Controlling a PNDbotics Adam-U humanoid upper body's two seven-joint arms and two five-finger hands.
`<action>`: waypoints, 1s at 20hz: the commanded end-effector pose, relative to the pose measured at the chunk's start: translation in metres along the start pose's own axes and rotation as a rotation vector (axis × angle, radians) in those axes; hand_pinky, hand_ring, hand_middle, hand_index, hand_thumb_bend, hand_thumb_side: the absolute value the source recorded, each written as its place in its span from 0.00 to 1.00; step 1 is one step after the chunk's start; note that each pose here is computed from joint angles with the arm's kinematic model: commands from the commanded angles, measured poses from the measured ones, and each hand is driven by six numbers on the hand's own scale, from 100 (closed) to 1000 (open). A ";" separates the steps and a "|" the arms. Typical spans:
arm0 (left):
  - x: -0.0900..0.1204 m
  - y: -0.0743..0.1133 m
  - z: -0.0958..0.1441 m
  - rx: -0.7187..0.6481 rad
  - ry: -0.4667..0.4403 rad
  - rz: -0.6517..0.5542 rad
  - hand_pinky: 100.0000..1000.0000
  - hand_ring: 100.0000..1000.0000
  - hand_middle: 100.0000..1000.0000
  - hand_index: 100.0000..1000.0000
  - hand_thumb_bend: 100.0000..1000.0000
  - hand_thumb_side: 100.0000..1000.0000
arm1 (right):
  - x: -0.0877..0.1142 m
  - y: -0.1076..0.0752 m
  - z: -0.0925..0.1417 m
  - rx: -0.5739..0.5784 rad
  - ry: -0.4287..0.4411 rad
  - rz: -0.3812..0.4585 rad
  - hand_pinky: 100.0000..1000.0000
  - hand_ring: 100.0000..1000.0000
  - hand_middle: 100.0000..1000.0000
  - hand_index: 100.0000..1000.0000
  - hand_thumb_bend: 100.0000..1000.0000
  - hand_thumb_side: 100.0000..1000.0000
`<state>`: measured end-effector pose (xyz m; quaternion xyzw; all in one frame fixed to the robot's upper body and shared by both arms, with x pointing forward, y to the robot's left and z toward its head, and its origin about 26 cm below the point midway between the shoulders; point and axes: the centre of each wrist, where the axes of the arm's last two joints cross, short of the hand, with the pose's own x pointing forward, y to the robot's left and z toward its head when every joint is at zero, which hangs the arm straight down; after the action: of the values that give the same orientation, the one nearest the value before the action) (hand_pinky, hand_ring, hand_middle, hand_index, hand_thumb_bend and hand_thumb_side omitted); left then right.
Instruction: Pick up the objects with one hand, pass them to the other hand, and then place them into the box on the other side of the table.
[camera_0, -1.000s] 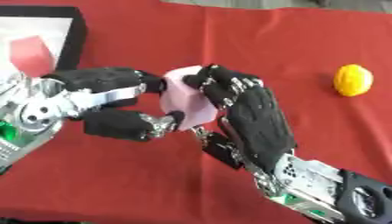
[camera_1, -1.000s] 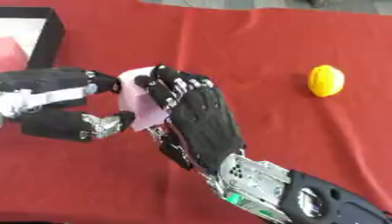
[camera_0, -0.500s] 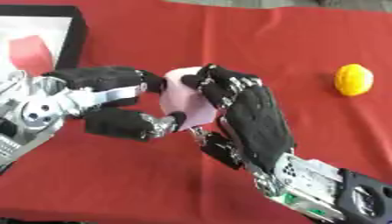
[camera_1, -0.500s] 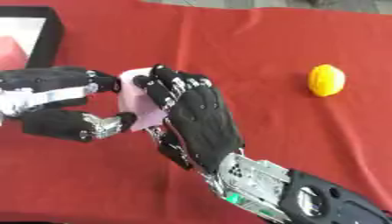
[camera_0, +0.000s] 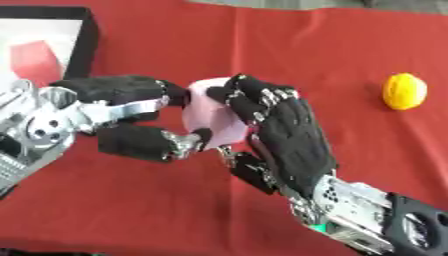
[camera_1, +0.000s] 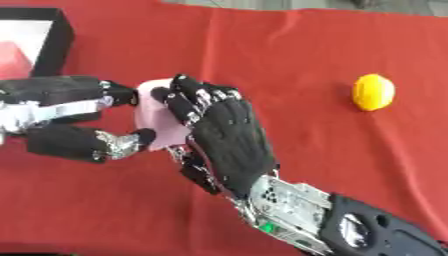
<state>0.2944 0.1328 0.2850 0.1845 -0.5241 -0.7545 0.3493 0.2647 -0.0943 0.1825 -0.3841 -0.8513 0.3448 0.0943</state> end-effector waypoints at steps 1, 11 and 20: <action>0.032 -0.008 -0.010 -0.064 -0.120 -0.011 1.00 0.94 0.80 0.99 0.12 1.00 | 0.018 -0.010 -0.017 -0.082 -0.061 -0.064 0.16 0.33 0.35 0.52 0.12 0.00; 0.033 -0.008 -0.011 -0.076 -0.125 -0.020 1.00 0.94 0.80 0.99 0.14 1.00 | 0.018 -0.010 -0.018 -0.084 -0.063 -0.067 0.15 0.33 0.36 0.51 0.12 0.00; 0.036 -0.009 -0.012 -0.066 -0.102 -0.009 1.00 0.89 0.79 0.98 0.10 1.00 | 0.019 -0.010 -0.018 -0.089 -0.070 -0.065 0.15 0.33 0.36 0.51 0.12 0.00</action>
<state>0.2940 0.1298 0.2825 0.1920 -0.5246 -0.7537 0.3463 0.2640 -0.0936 0.1817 -0.3803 -0.8523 0.3471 0.0921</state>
